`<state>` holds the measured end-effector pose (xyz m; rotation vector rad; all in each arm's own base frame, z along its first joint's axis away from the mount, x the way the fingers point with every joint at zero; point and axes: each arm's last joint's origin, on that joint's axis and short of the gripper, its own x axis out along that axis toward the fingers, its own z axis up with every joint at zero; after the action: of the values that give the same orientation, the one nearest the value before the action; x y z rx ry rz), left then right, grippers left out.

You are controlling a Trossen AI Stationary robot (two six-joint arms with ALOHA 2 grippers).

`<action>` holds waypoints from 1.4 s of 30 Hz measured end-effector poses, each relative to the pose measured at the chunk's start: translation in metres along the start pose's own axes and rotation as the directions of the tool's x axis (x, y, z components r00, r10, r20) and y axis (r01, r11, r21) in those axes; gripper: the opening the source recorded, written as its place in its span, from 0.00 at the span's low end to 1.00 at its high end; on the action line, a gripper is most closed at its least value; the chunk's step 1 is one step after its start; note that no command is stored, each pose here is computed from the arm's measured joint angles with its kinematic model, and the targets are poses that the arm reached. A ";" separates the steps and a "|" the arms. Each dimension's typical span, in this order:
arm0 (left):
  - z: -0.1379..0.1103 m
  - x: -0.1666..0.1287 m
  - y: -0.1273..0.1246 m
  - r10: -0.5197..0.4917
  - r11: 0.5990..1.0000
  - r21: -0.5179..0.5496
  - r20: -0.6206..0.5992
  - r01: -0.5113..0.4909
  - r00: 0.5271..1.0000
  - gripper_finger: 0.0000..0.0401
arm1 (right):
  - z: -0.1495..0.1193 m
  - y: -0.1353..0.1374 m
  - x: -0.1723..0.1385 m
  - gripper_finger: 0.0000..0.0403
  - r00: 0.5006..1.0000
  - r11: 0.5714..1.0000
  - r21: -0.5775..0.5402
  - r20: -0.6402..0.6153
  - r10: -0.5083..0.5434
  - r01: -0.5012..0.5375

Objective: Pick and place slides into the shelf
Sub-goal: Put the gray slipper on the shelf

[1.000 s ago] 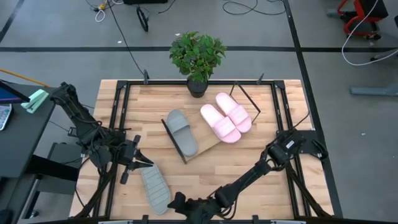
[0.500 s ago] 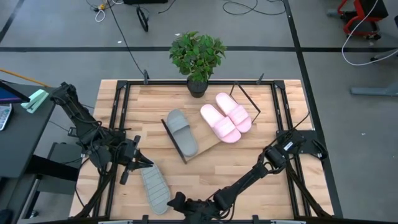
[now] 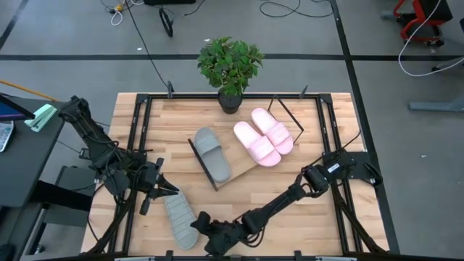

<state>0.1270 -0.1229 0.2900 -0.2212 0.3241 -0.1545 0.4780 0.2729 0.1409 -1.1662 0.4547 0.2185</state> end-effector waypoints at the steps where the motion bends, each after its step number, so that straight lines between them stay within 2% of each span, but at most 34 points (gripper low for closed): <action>1: 0.000 0.000 0.000 0.000 1.000 0.000 0.000 0.000 1.000 0.12 | -0.002 -0.002 0.002 0.70 1.000 1.000 0.000 0.001 0.003 -0.003; 11: 0.000 0.000 0.000 0.000 1.000 0.008 0.000 0.000 1.000 0.11 | -0.015 -0.011 0.012 0.70 0.995 0.998 -0.001 0.069 0.066 -0.066; 17: 0.000 0.000 0.000 0.000 1.000 0.008 0.000 0.000 1.000 0.12 | -0.020 -0.014 0.018 0.65 0.978 0.985 0.087 0.158 0.137 -0.152; 22: 0.000 0.000 0.000 0.000 1.000 0.010 0.000 0.000 1.000 0.10 | -0.024 -0.008 0.024 0.60 0.961 0.975 0.076 0.204 0.189 -0.208; 31: 0.000 0.000 0.000 0.000 1.000 0.009 0.000 0.000 1.000 0.11 | -0.027 -0.004 0.028 0.53 0.963 0.975 0.079 0.193 0.189 -0.207; 35: 0.000 0.000 0.000 0.000 1.000 0.008 0.000 0.000 1.000 0.11 | -0.027 -0.005 0.028 0.42 0.965 0.969 0.135 0.195 0.176 -0.204; 41: 0.000 0.000 0.000 0.000 1.000 0.007 0.001 0.000 1.000 0.09 | -0.026 -0.008 0.028 0.14 0.978 0.963 0.217 0.165 0.127 -0.162; 42: 0.000 0.000 0.000 0.000 1.000 0.007 0.001 0.000 1.000 0.09 | -0.025 -0.010 0.026 0.12 0.981 0.964 0.216 0.154 0.120 -0.152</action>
<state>0.1272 -0.1230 0.2901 -0.2145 0.3230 -0.1558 0.4993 0.2440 0.1289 -0.8897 0.4248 0.3558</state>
